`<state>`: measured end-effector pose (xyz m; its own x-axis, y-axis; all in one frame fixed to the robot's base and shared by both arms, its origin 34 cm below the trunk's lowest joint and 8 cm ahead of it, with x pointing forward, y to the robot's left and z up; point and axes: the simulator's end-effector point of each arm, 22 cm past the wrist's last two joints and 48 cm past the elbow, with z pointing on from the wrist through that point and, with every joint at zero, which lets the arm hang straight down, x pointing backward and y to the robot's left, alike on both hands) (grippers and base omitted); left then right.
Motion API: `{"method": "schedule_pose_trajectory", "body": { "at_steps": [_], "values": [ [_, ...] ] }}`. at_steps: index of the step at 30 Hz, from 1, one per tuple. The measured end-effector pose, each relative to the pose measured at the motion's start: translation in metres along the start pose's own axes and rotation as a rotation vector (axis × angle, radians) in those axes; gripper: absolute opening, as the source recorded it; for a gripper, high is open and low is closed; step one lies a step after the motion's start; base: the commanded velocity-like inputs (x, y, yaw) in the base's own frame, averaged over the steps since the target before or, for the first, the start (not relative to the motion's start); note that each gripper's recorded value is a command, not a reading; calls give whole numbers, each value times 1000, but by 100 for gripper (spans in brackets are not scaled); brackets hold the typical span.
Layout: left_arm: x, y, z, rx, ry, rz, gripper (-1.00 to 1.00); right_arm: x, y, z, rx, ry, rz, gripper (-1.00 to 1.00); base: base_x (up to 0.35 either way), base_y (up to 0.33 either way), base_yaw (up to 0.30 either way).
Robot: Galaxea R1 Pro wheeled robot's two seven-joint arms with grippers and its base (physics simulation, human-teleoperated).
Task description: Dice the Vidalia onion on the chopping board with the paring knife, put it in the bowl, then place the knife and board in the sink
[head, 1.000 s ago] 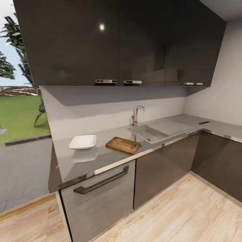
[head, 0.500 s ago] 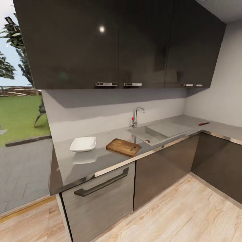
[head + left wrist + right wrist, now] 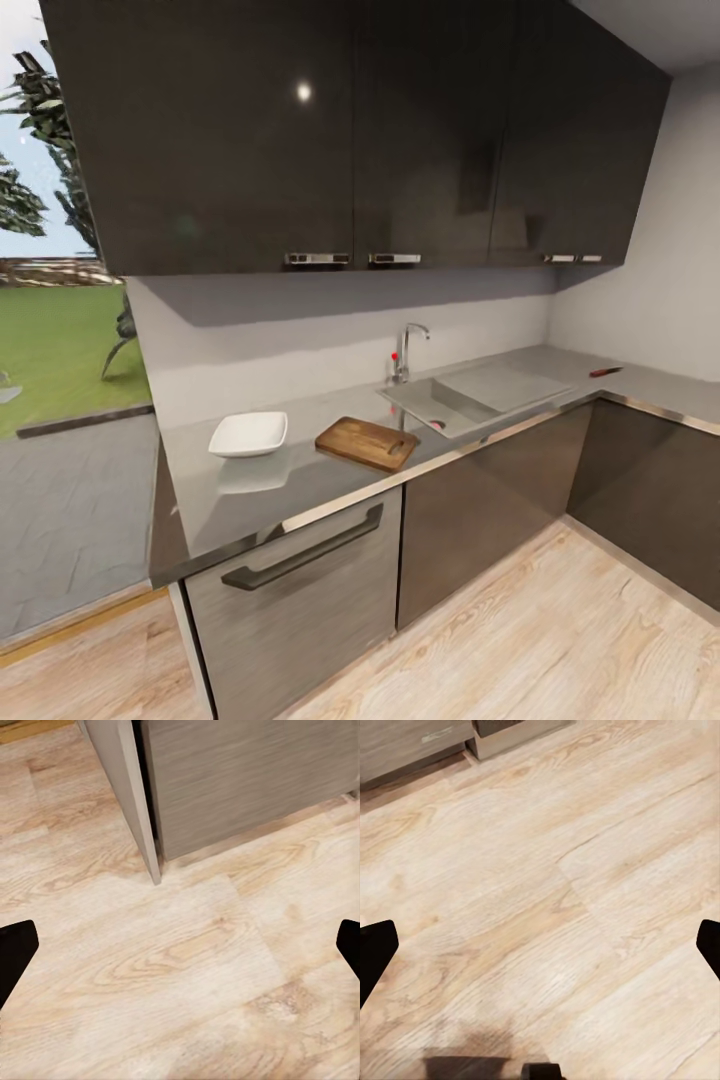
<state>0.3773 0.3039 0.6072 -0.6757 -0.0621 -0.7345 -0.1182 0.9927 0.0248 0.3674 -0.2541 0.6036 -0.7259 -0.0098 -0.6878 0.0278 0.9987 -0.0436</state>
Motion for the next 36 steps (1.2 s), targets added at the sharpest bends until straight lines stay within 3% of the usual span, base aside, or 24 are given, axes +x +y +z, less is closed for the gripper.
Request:
{"method": "schedule_pose_trajectory", "body": {
  "at_steps": [15, 20, 22, 30, 36],
  "values": [
    [-12, 0, -15, 0, 2, -2, 100, -25, -4, -13, 16, -24, -1, 100, 0, 0, 0],
    [-16, 0, -20, 0, 3, -2, 100, -86, -23, -10, 101, -104, 7, 100, 0, 0, 0],
    [-17, 0, -22, 0, 3, -2, 100, -137, -36, -11, 161, -113, 11, 100, 0, 0, 0],
    [-23, 1, -30, 0, 3, -2, 100, -244, -44, -38, 186, -236, 32, 100, 0, 0, 0],
    [-26, 1, -35, 0, 3, -2, 100, -307, -49, -71, 199, -275, 40, 100, 0, 0, 0]
  ]
}}
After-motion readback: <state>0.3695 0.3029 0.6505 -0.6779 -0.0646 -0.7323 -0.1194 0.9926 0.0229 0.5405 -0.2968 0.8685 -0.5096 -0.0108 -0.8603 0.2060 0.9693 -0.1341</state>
